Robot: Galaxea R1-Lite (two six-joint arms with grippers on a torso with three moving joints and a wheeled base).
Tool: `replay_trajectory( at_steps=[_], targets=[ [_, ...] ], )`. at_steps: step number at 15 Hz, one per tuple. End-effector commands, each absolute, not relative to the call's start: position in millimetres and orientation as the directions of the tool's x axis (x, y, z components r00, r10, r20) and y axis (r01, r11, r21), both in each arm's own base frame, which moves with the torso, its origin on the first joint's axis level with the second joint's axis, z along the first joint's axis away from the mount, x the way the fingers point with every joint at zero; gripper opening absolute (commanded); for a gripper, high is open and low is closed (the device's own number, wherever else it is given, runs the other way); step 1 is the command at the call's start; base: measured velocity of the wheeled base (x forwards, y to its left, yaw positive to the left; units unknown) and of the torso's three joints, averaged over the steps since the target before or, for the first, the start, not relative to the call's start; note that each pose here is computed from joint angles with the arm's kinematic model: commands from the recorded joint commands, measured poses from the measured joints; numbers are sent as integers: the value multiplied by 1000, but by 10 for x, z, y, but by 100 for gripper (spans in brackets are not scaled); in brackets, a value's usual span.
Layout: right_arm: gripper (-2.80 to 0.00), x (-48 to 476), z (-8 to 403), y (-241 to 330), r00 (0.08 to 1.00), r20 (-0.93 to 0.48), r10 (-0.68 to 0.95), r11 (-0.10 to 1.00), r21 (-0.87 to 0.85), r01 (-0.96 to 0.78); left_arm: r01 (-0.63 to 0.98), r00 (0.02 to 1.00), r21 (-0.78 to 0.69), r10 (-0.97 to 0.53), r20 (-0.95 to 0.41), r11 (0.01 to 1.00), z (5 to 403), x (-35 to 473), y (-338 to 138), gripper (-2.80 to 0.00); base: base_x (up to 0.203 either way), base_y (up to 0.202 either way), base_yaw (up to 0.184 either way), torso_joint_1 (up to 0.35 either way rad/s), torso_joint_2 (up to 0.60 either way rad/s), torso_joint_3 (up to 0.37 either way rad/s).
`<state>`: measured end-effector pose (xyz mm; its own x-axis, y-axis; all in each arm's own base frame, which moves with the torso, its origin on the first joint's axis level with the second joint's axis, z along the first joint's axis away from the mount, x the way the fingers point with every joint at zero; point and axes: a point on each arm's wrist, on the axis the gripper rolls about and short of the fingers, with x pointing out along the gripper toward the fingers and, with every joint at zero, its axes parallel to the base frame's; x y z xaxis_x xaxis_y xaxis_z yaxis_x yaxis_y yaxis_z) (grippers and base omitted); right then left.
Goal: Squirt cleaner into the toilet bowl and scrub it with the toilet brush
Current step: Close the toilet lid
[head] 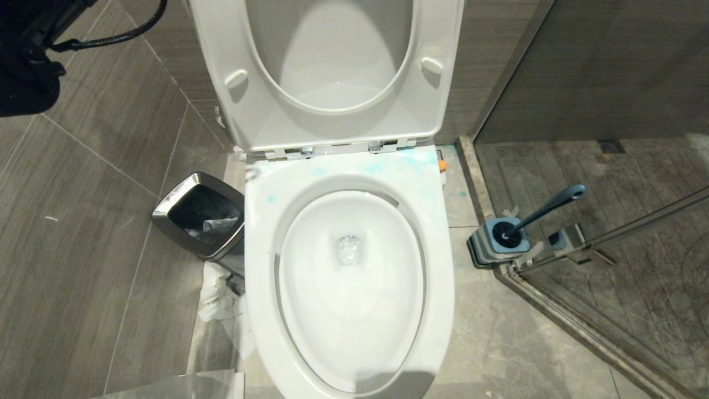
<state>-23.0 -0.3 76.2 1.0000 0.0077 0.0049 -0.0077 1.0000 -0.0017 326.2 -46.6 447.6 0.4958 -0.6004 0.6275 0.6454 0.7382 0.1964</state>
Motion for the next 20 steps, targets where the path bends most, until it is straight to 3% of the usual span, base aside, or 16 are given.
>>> replay_trajectory(
  at_steps=[1, 5, 9, 13, 20],
  targets=[
    [-280, -229, 762, -3, 1000, 5, 8, 1000, -2, -8, 654, 497, 199, -612, 615, 730, 4408, 3342, -536, -280, 0, 0, 0, 0, 0, 0],
    [-280, -229, 762, -3, 1000, 5, 8, 1000, -2, -8, 620, 525, 192, -584, 619, 761, 4354, 3421, -528, -280, 0, 0, 0, 0, 0, 0],
    [-280, -229, 762, -3, 1000, 5, 8, 1000, -2, -8, 539, 593, 93, -456, 664, 837, 4352, 3449, -491, -280, 0, 0, 0, 0, 0, 0],
    [-280, -229, 762, -3, 1000, 5, 8, 1000, -2, -8, 553, 592, 99, -474, 652, 827, 4343, 3454, -511, -280, 0, 0, 0, 0, 0, 0],
    [-280, -229, 762, -3, 1000, 5, 8, 1000, -2, -8, 787, 454, 159, -734, 506, 596, 4290, 3399, -564, -280, 0, 0, 0, 0, 0, 0]
  ],
)
